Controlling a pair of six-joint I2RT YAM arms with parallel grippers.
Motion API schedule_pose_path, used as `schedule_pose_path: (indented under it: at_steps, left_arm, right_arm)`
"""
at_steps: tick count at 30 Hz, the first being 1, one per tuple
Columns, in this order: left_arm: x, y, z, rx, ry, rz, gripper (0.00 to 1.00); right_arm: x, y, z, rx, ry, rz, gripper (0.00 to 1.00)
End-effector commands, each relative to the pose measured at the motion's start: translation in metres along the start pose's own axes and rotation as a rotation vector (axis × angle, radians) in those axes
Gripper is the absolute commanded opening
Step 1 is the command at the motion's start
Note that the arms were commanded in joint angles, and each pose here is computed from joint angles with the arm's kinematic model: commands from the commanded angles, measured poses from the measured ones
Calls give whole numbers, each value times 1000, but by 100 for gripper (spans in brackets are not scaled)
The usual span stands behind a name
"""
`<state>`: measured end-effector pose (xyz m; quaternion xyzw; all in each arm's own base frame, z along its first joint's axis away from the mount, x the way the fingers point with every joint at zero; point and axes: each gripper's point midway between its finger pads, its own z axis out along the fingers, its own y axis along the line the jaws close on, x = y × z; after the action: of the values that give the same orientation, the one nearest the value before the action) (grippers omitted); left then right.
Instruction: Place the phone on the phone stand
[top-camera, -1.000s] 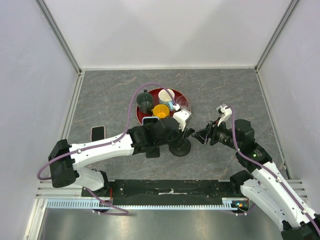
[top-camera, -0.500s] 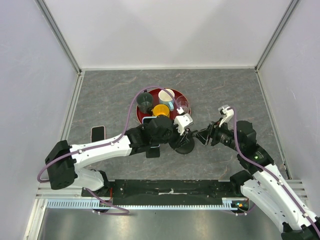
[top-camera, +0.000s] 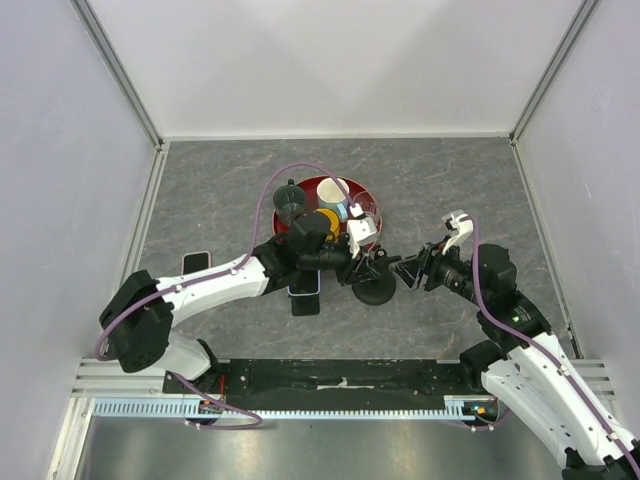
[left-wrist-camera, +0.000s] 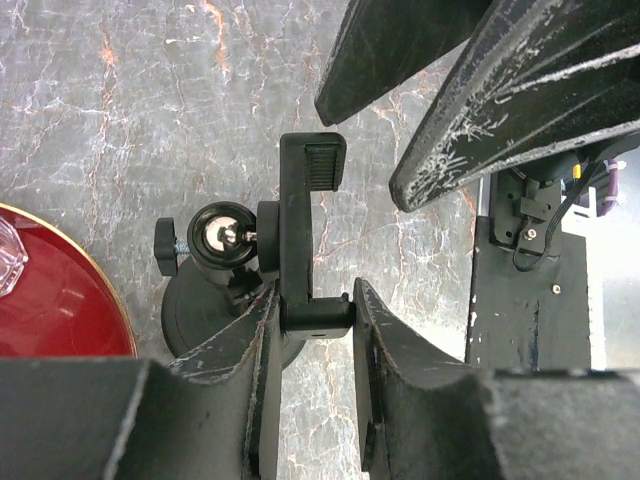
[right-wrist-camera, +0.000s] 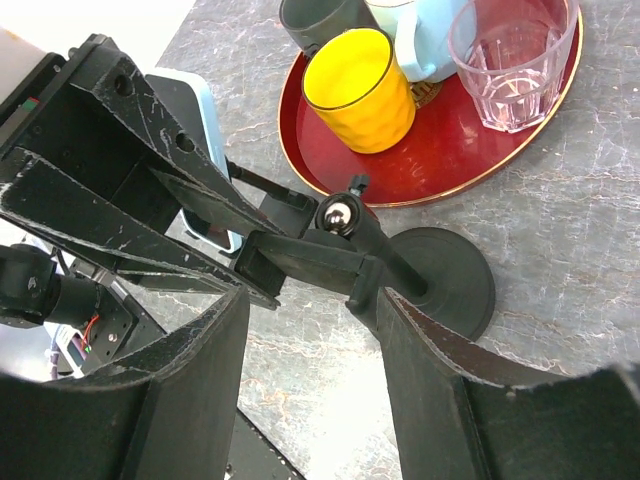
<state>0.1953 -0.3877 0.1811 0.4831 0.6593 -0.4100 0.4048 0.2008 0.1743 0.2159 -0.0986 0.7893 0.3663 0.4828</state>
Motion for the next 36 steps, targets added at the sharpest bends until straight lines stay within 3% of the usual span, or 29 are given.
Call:
schedule_pose_path:
  at_steps: [1,3,7,9,12,13,14,16,18,23,25,28,33,36]
  left_arm:
    - [25,-4,7,50,100,8,3]
    - [24,4,5,6,113,-12,7]
    - [1,4,-6,-21,80,-45,34]
    - [-10,1,-11,-22,56,-46,41]
    - [-34,-6,-25,-28,22,-62,63]
    - [-37,-8,-30,-33,29,-76,79]
    - [-46,-11,-38,-40,10,-71,81]
    - [-48,-16,-49,-53,18,-96,95]
    - [-61,-22,-69,-75,-19,-101,96]
    - [-54,-23,-117,-199,-10,-204,96]
    - [-50,-19,-143,-286,-27,-254,96]
    - [-25,7,-189,-555,-9,-390,99]
    - [34,61,-287,-1102,52,-592,100]
    - [47,78,-318,-1234,18,-661,100]
  right_arm:
    - [-6,2,0,-2,-22,-10,61]
    - [-6,1,0,0,-22,-14,61]
    - [-7,0,0,6,-29,-16,63]
    - [-9,1,-1,7,-37,-20,64]
    - [-13,1,-3,10,-52,-21,66]
    - [-15,2,-4,12,-58,-21,67]
    - [-15,1,-4,18,-61,-23,68]
    - [-19,-3,-6,48,-80,-14,70]
    - [-23,-5,-9,68,-101,-7,73]
    - [-47,-3,-22,99,-211,29,98]
    - [-56,-7,-29,136,-266,74,98]
    - [-65,-8,-36,158,-310,85,98]
    - [-56,-10,-27,156,-262,91,98]
    - [-51,-9,-21,144,-227,97,98]
